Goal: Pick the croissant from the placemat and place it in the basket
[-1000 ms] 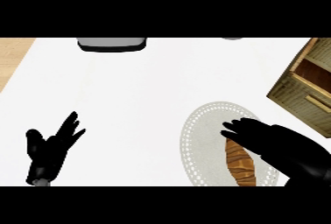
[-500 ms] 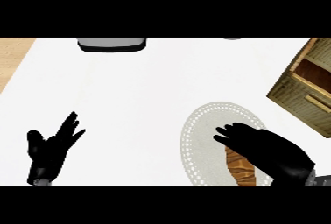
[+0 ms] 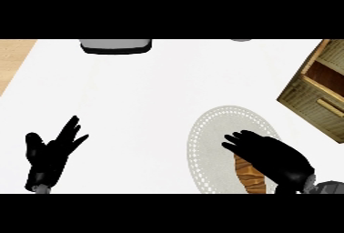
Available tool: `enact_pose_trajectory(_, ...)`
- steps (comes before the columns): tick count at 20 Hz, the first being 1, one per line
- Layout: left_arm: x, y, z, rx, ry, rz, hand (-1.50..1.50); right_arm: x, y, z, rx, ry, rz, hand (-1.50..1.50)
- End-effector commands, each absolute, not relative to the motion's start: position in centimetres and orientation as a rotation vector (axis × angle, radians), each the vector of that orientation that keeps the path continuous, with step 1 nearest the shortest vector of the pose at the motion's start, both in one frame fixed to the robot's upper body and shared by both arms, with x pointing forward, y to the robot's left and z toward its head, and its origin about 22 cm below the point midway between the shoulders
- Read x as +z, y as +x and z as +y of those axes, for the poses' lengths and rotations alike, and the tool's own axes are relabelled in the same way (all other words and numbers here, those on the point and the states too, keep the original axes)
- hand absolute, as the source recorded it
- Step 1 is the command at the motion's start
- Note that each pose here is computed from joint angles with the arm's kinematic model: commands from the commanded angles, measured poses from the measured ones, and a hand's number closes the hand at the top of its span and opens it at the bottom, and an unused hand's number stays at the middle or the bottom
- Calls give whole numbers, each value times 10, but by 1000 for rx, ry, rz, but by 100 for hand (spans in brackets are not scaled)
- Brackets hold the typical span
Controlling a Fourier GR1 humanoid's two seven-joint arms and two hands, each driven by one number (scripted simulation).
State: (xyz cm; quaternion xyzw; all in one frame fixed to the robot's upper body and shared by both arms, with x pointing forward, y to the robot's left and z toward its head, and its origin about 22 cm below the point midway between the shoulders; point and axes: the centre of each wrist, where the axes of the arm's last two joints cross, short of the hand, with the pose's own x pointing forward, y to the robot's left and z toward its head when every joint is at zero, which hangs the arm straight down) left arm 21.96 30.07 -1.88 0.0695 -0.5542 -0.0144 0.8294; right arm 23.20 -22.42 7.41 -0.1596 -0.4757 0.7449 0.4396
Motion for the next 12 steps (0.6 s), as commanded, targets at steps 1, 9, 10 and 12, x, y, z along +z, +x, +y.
enact_pose_trajectory(1, -47, 208, 304, -23, 154, -1008, 0, 67, 234, -224, 1838, -396, -1196, -150)
enact_pose_trajectory(9, -56, 196, 299, -28, 175, -1014, 0, 48, 230, -214, 1845, -419, -1180, -150)
enact_pose_trajectory(10, -41, 192, 297, -49, 151, -1028, 0, 43, 228, -217, 1864, -383, -1182, 150)
enact_pose_trajectory(12, -54, 196, 283, -32, 151, -1018, 0, 53, 242, -215, 1939, -409, -1250, 150)
